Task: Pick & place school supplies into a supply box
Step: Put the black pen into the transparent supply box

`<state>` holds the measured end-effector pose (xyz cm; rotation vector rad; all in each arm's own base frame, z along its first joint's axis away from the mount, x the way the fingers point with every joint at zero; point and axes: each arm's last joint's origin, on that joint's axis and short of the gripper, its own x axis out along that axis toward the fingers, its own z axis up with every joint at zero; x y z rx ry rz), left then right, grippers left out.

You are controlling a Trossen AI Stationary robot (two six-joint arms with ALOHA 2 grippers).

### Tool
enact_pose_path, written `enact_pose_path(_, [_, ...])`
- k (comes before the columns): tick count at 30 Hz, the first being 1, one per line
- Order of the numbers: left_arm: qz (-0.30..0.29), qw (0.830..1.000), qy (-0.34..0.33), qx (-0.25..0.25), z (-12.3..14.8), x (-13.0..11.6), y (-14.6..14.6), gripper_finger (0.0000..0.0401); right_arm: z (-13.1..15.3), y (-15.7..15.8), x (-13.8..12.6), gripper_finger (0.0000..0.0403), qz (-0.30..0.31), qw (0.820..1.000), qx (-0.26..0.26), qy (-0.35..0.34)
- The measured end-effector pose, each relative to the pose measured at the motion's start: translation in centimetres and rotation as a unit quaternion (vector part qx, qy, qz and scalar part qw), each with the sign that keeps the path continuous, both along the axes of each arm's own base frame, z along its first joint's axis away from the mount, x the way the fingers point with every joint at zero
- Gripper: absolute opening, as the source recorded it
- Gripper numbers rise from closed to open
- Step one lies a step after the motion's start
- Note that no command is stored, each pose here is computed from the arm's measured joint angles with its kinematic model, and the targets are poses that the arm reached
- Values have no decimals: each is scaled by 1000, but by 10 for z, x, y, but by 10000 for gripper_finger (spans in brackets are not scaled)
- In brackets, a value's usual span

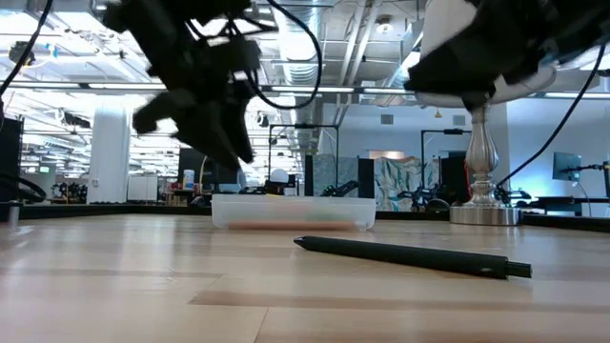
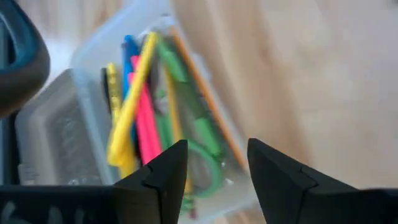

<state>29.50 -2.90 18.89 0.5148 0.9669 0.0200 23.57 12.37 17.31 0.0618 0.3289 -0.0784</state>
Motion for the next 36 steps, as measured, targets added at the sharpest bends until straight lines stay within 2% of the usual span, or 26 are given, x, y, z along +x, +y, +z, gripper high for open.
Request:
enact_pose_path(4, [-32, 999, -1, -23, 10, -10, -14, 157, 12, 9, 6, 118, 22, 999, -24, -15])
enact_pose_path(9, [-81, 994, -47, -63, 22, -37, -24, 151, 4, 22, 32, 118, 45, 998, -44, 3])
enact_pose_path(13, [-76, 987, -118, -79, 26, -72, -20, 151, -11, 33, 58, 118, 50, 995, -74, 35])
enact_pose_path(16, [-47, 980, -177, -80, 25, -101, -13, 151, -7, 42, 73, 118, 41, 995, -77, 44])
enact_pose_path(20, [-12, 966, -246, -76, 18, -136, -6, 151, -3, 44, 88, 118, 7, 992, -49, 116])
enact_pose_path(23, [-2, 955, -287, -76, 11, -157, -2, 151, 7, 41, 97, 118, -29, 986, 5, 167])
enact_pose_path(25, [-1, 948, -311, -73, 9, -168, 1, 151, 6, 39, 97, 118, -36, 975, 34, 215])
enact_pose_path(29, [-5, 931, -357, -83, 15, -184, 4, 151, 14, 43, 106, 118, -29, 969, 112, 220])
enact_pose_path(36, [-27, 920, -377, -103, 19, -196, 6, 151, -6, 47, 110, 118, -40, 950, 147, 272])
